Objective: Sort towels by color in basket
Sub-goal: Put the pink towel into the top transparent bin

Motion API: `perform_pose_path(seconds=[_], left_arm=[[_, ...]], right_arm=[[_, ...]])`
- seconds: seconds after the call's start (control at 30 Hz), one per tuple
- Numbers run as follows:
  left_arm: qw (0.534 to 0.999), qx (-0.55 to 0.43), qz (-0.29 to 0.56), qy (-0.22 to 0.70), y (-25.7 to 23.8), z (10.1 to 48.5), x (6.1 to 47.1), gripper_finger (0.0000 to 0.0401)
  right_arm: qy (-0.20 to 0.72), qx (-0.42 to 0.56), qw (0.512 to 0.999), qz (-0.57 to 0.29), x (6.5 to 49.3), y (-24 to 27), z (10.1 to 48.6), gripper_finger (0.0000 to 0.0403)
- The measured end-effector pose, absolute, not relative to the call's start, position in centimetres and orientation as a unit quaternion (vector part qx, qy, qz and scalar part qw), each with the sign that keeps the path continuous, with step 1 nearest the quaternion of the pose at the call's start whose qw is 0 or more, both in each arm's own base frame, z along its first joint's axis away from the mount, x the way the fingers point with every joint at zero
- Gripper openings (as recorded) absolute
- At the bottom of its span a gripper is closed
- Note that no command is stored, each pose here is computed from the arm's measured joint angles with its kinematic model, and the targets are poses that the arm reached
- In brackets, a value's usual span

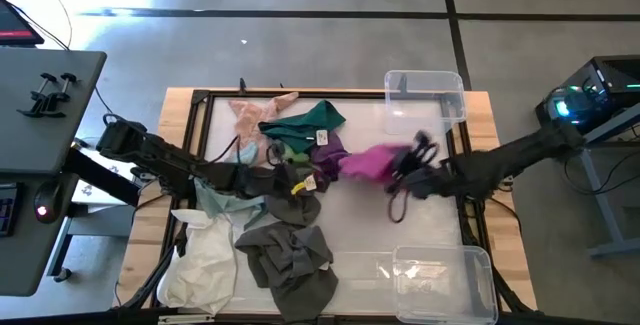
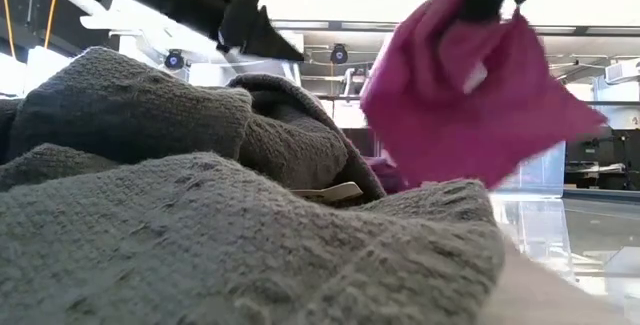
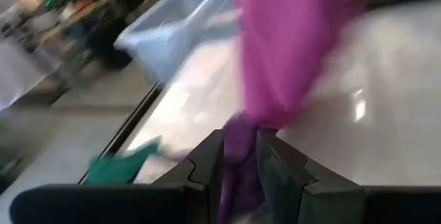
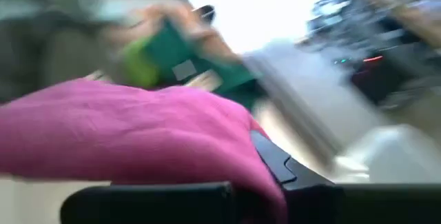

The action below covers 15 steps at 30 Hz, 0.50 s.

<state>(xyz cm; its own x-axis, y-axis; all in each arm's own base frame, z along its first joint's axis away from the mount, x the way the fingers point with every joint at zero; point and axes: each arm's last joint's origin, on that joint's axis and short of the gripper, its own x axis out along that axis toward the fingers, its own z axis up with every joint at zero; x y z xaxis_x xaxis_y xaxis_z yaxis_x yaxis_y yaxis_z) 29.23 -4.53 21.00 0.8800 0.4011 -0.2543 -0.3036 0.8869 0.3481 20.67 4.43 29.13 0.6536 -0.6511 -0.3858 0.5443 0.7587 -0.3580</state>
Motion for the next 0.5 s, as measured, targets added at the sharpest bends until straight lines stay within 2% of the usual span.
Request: perform_pose_path(seconds=[0.1, 0.27, 0.37, 0.5], left_arm=[[0.961, 0.168, 0.168, 0.144, -4.6, 21.2, 29.3, 0.0074], [0.958, 0.183, 0.172, 0.137, -4.4, 21.3, 29.4, 0.0074], [0.958, 0.182, 0.175, 0.137, -4.2, 21.3, 29.5, 0.0074], [0.959, 0.179, 0.172, 0.136, -4.4, 21.3, 29.4, 0.0074]], right_arm=[[0.233, -0.141, 0.88, -0.389, 18.6, 3.2, 34.2, 0.0003], [0.23, -0.183, 0.832, -0.47, 15.8, 0.1, 40.1, 0.0002], [0.235, -0.177, 0.819, -0.493, 14.7, -1.7, 42.0, 0.0002], [0.258, -0.152, 0.825, -0.48, 13.8, -3.9, 42.4, 0.0002]])
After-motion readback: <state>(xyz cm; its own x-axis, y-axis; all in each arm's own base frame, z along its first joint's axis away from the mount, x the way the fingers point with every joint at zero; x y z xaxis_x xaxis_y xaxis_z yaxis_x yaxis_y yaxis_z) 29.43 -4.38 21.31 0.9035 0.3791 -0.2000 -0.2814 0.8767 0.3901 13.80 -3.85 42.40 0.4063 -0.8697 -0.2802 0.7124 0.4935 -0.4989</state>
